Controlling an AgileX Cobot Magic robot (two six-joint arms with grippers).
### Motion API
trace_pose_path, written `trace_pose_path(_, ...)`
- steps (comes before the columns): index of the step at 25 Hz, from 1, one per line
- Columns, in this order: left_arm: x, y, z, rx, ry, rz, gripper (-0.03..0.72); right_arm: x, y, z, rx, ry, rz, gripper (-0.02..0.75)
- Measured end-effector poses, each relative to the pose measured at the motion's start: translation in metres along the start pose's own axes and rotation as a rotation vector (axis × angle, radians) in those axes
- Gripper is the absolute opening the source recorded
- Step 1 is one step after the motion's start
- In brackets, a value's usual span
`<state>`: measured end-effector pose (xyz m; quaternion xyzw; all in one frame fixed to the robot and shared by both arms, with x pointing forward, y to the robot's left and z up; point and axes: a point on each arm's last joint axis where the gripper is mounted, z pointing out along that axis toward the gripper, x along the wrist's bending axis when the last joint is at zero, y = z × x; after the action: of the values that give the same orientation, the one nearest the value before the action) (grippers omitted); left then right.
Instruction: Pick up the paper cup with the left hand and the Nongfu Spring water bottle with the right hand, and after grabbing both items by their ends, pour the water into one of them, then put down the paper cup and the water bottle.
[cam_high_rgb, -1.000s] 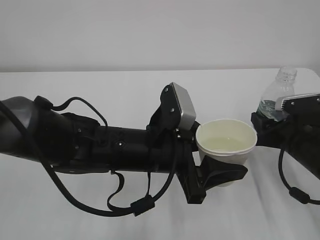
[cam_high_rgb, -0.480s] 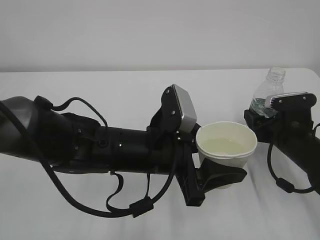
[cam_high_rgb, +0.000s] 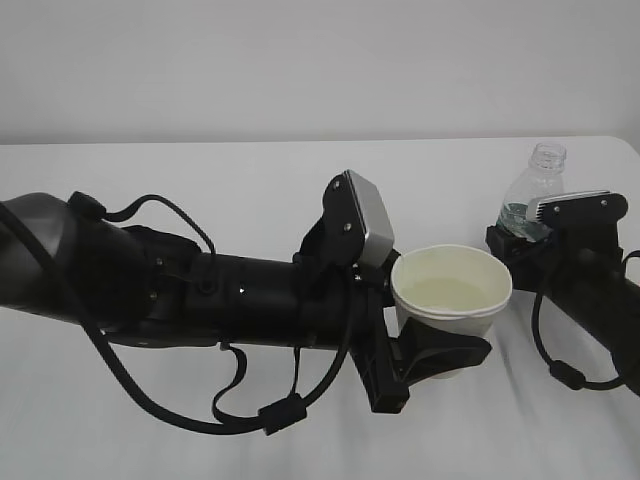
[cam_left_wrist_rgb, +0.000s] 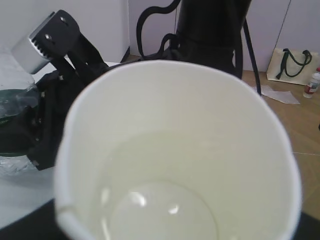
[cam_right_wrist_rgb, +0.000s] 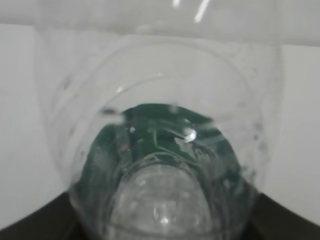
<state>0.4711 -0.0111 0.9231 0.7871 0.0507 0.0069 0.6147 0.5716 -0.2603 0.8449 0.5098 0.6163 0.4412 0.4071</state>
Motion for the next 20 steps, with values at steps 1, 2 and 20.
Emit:
trace_pose_path(1,0.000,0.000,0.000,0.000,0.000,0.000,0.463,0.000,0.000,0.000,0.000,0.000,0.002,0.418)
trace_pose_path(2,0.000,0.000,0.000,0.000,0.000,0.000,0.463,0.000,0.000,0.000,0.000,0.000,0.002,0.418)
trace_pose_path(20,0.000,-0.001,0.000,0.007,0.004,0.000,0.463,0.002,-0.001,-0.017,0.016,0.018,-0.005,0.553)
